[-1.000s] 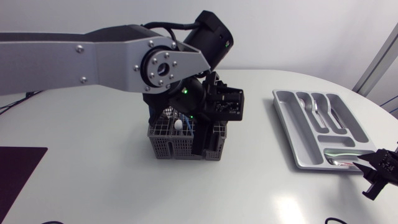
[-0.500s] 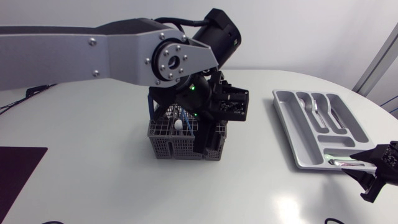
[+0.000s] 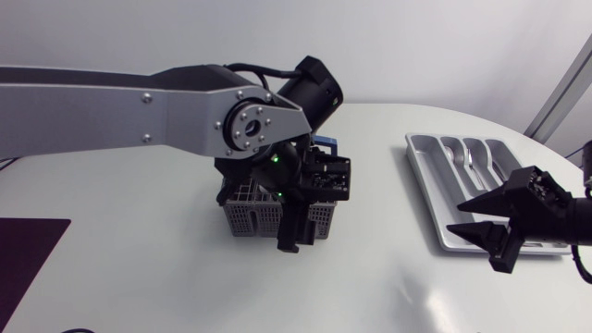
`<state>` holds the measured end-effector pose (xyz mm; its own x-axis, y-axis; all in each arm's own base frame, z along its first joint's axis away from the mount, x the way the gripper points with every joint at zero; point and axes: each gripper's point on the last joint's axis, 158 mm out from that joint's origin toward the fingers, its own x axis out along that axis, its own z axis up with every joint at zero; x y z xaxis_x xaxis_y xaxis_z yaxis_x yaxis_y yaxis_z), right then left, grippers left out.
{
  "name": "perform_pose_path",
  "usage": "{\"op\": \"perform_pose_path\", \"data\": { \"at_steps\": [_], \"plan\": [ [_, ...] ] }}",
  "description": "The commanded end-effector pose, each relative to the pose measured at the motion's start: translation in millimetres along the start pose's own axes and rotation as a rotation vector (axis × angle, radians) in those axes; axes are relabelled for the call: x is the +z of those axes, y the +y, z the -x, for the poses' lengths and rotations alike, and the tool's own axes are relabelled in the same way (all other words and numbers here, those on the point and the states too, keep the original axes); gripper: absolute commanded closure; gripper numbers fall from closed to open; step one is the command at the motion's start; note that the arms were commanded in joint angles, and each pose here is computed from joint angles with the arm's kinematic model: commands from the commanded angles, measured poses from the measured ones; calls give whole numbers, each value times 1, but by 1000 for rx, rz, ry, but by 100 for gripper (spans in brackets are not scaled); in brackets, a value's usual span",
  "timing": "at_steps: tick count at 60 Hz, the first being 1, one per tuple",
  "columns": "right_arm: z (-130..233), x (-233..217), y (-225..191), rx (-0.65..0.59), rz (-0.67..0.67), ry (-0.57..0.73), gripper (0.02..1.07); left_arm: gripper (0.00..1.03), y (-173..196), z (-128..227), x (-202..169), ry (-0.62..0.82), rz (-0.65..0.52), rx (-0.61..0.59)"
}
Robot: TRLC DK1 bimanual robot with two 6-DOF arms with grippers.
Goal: Sort the cutlery from the basket into the organizer compartments.
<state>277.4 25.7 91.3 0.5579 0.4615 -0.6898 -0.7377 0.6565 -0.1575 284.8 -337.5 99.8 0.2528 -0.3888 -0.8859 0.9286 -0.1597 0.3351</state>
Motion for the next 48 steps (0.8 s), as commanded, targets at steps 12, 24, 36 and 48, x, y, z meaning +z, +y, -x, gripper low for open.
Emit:
{"op": "perform_pose_path", "data": {
  "at_steps": [12, 24, 36, 48],
  "plan": [
    [-27, 62, 31, 154, -172, -42, 43, 15, -3, 11, -9, -43, 183, 49],
    [-49, 88, 42, 232, -264, -46, 43, 14, -7, 11, -14, -81, 276, 88],
    [-63, 115, 46, 266, -332, -75, 43, 14, -3, 17, -22, -151, 353, 130],
    [-80, 134, 56, 274, -372, -114, 45, 14, -5, 14, -26, -212, 429, 98]
  ]
}}
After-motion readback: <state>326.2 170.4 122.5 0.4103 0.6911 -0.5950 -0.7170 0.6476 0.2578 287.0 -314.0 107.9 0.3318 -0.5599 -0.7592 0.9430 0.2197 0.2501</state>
